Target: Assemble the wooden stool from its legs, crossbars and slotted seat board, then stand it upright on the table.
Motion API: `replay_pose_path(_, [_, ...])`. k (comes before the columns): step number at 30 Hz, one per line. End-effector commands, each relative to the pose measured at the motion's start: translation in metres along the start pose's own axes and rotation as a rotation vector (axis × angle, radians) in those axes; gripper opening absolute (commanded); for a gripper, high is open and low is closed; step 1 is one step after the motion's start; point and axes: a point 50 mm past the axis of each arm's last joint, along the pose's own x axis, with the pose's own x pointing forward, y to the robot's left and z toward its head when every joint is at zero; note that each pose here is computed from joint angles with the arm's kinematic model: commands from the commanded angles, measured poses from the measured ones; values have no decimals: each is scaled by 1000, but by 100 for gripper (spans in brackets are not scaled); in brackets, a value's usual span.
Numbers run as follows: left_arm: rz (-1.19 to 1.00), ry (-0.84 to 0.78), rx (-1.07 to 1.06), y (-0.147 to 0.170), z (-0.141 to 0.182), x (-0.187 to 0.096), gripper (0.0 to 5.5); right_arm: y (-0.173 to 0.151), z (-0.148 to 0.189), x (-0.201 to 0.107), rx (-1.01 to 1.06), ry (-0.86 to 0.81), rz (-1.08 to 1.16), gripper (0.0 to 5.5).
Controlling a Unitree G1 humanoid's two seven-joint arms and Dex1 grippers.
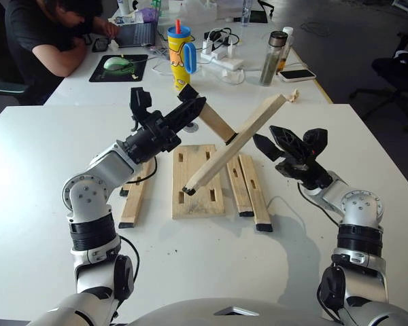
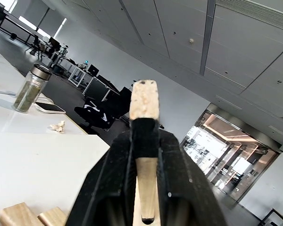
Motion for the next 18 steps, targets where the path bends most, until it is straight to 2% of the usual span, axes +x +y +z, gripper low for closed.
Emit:
replay_pose_path(1, [-41, 45, -46, -5, -8, 0, 41, 8, 7, 8, -21, 19, 41, 540])
replay_pose_path(5, [-54, 72, -57, -7, -12, 1, 41, 15, 10, 11, -34, 20, 74, 540])
replay_pose_path(6, [-57, 75, -60, -7, -12, 1, 41, 15, 11, 11, -38, 24, 70, 511])
replay_pose_path(12, [-62, 75, -58, -7, -10, 0, 41, 17, 9, 10, -33, 53, 78, 436])
replay_pose_path(18, [-63, 48, -74, -6, -5, 0, 41, 17, 10, 10, -43, 64, 87, 336])
